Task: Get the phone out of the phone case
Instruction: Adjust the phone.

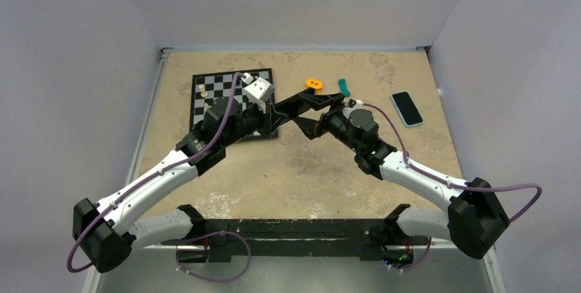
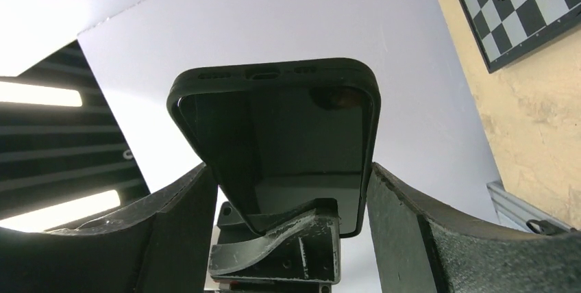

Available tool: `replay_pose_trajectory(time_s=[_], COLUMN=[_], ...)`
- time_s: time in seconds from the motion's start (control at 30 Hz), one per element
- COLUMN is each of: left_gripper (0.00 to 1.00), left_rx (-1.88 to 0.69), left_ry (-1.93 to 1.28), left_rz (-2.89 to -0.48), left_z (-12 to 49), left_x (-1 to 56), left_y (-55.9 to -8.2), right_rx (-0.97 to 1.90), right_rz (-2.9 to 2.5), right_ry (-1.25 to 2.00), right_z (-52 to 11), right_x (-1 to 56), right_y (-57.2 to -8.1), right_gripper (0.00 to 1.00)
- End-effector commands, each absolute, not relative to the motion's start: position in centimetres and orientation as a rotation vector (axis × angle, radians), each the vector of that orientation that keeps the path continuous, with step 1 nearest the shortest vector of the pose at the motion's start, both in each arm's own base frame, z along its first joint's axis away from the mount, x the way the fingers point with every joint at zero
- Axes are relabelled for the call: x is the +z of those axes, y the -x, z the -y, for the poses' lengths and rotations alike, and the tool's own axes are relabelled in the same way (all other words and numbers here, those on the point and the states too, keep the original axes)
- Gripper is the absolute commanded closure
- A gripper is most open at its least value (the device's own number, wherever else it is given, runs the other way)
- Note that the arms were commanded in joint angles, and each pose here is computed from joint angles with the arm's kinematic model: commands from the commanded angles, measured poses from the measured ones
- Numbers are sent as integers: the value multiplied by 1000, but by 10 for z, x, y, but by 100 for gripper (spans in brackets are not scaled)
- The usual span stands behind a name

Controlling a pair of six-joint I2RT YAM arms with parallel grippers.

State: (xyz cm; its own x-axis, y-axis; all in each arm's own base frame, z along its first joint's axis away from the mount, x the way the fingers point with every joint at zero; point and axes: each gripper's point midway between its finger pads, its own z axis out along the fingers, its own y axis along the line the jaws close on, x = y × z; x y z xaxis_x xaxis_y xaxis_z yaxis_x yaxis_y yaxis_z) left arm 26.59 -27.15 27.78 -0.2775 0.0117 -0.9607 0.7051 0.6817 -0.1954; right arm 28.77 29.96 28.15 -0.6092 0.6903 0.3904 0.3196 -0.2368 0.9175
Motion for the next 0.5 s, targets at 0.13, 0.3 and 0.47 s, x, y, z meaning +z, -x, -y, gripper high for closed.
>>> replay_pose_trajectory(time_s=[0.13, 0.3, 0.47], left_gripper=[100, 100, 100], left_rx=[-776, -843, -1014], left_ry=[-657, -836, -1078], left_rz=[-1621, -1573, -1468], left_z=[272, 283, 300], left_x=[308, 312, 311], left_y=[-253, -232, -195], right_rx=[1718, 910, 704], right_rz=[-1791, -2043, -1998], right_ry=[-461, 137, 590], right_z=[-285, -235, -214], right_x=[307, 247, 270], right_y=[-249, -260, -243], right_gripper=[13, 11, 9])
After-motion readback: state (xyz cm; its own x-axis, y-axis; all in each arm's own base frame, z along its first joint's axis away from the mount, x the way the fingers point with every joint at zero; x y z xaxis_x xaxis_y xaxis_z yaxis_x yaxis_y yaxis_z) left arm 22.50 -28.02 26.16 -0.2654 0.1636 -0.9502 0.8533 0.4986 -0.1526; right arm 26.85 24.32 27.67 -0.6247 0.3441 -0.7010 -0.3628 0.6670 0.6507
